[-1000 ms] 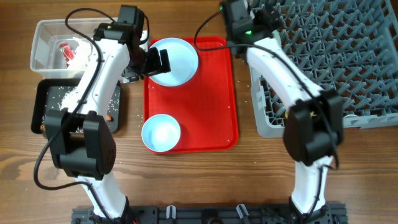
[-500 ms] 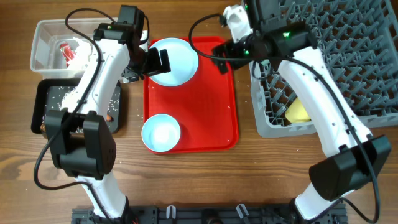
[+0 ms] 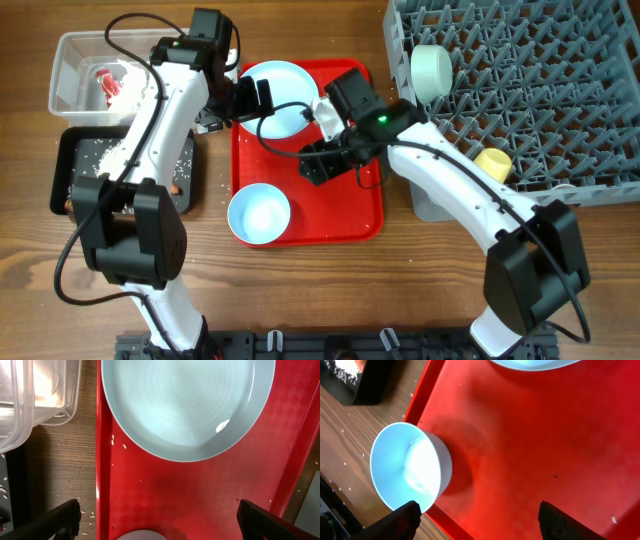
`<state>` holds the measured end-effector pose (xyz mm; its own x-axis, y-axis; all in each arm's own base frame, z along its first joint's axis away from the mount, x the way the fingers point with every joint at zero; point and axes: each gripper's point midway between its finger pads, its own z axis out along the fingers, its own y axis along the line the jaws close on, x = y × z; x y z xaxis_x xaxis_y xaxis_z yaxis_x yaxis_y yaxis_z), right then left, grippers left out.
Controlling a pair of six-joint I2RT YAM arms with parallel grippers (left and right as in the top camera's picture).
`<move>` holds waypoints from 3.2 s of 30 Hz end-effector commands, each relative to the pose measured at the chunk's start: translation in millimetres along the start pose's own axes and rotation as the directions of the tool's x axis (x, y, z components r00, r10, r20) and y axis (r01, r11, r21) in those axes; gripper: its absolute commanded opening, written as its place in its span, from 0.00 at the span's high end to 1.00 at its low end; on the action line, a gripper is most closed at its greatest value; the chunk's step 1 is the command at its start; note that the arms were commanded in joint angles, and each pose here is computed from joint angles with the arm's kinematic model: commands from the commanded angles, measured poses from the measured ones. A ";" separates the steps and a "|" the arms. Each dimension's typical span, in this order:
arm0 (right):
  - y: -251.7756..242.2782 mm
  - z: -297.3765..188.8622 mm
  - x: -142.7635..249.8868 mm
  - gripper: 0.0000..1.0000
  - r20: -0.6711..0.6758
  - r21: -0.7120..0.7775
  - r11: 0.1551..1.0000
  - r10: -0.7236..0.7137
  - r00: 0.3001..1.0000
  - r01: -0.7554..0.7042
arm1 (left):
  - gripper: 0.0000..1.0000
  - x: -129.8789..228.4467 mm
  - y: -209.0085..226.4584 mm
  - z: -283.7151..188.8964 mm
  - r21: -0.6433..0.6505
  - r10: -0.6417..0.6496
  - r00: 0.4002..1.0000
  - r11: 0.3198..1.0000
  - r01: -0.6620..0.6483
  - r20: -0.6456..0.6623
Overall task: Sort waste into correct bins and load items into the dishwasher rack
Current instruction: 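Reach the right gripper to the light blue bowl and grasp it, then carry the light blue bowl right and place it in the rack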
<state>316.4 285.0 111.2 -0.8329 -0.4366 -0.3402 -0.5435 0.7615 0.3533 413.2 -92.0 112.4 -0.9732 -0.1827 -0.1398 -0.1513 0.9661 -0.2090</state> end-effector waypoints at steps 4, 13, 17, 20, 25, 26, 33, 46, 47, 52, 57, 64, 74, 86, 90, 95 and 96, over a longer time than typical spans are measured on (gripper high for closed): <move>22.0 23.4 6.6 0.22 -0.029 0.004 0.999 -0.048 0.998 0.048 | 0.00 -1.3 -1.5 -1.0 0.010 0.000 1.000 1.000 0.000 0.001; 32.3 27.6 16.5 0.25 -0.071 -0.015 0.995 0.102 0.992 -0.104 | 0.00 -43.5 47.2 -49.4 -0.173 -0.037 0.976 0.982 0.075 0.213; 22.8 41.9 22.0 0.26 -0.098 0.023 0.994 0.104 0.990 -0.103 | 0.00 -58.5 67.9 -80.7 -0.172 -0.075 0.945 0.976 0.135 0.317; 15.7 58.9 32.7 0.30 -0.153 0.022 0.999 0.027 0.988 -0.023 | 0.00 -65.0 80.5 -91.0 -0.164 -0.101 0.930 0.972 0.168 0.354; 15.9 76.3 44.0 0.34 -0.202 0.002 0.993 -0.116 0.973 0.119 | 0.00 -67.4 94.7 -94.0 -0.166 -0.128 0.923 0.966 0.200 0.362; 18.5 78.1 44.1 0.34 -0.200 0.002 0.990 -0.138 0.970 0.141 | 0.00 -67.9 94.5 -94.2 -0.165 -0.128 0.922 0.966 0.199 0.364; 31.6 85.4 48.7 0.38 -0.209 0.066 0.961 -0.251 0.945 0.270 | 0.00 -66.5 94.7 -93.7 -0.167 -0.128 0.925 0.966 0.199 0.359; 13.8 101.2 54.8 0.73 -0.247 0.119 0.958 -0.226 0.942 0.261 | 0.00 -66.5 94.7 -93.7 -0.167 -0.128 0.925 0.966 0.199 0.359; 11.7 101.0 55.7 0.76 -0.252 0.121 0.959 -0.221 0.942 0.257 | 0.00 -66.5 94.8 -93.8 -0.167 -0.129 0.924 0.966 0.199 0.359; -0.6 96.6 57.3 0.85 -0.266 0.135 0.965 -0.183 0.947 0.224 | 0.00 -66.5 94.7 -93.7 -0.167 -0.128 0.925 0.966 0.199 0.359; -17.3 93.1 52.5 0.96 -0.249 0.212 0.962 -0.114 0.962 0.169 | 0.00 -66.5 94.8 -93.8 -0.167 -0.129 0.924 0.966 0.199 0.359; -38.7 86.1 47.8 0.96 -0.232 0.227 0.970 -0.038 0.972 0.092 | 0.00 -66.5 94.8 -93.8 -0.167 -0.129 0.924 0.966 0.199 0.359; -34.6 58.7 26.7 0.96 -0.153 0.249 0.967 -0.024 0.988 0.062 | 0.00 -66.5 94.7 -93.7 -0.167 -0.128 0.925 0.966 0.199 0.359; -120.1 -130.7 -41.8 0.96 0.311 0.704 0.665 0.025 0.950 -0.248 | 0.00 -66.5 94.7 -93.7 -0.167 -0.128 0.925 0.966 0.199 0.359; -170.8 -259.7 -30.7 0.96 0.521 0.829 0.268 -0.050 0.852 -0.491 | 0.00 -66.5 94.7 -93.7 -0.167 -0.128 0.925 0.966 0.199 0.359; -209.2 -322.2 -15.9 0.96 0.567 0.823 0.007 -0.081 0.820 -0.568 | 0.00 -66.5 94.8 -93.8 -0.167 -0.129 0.924 0.966 0.199 0.359; -221.0 -327.0 -16.1 0.96 0.564 0.824 -0.012 -0.077 0.822 -0.567 | 0.00 -66.5 94.8 -93.8 -0.167 -0.129 0.924 0.966 0.199 0.359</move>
<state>417.9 10.5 305.6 -0.5737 -0.1133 -0.8112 0.4469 0.7868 -0.4258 445.5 25.6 178.9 -0.8385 -0.3503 -0.4174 -0.3573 0.9318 -0.0642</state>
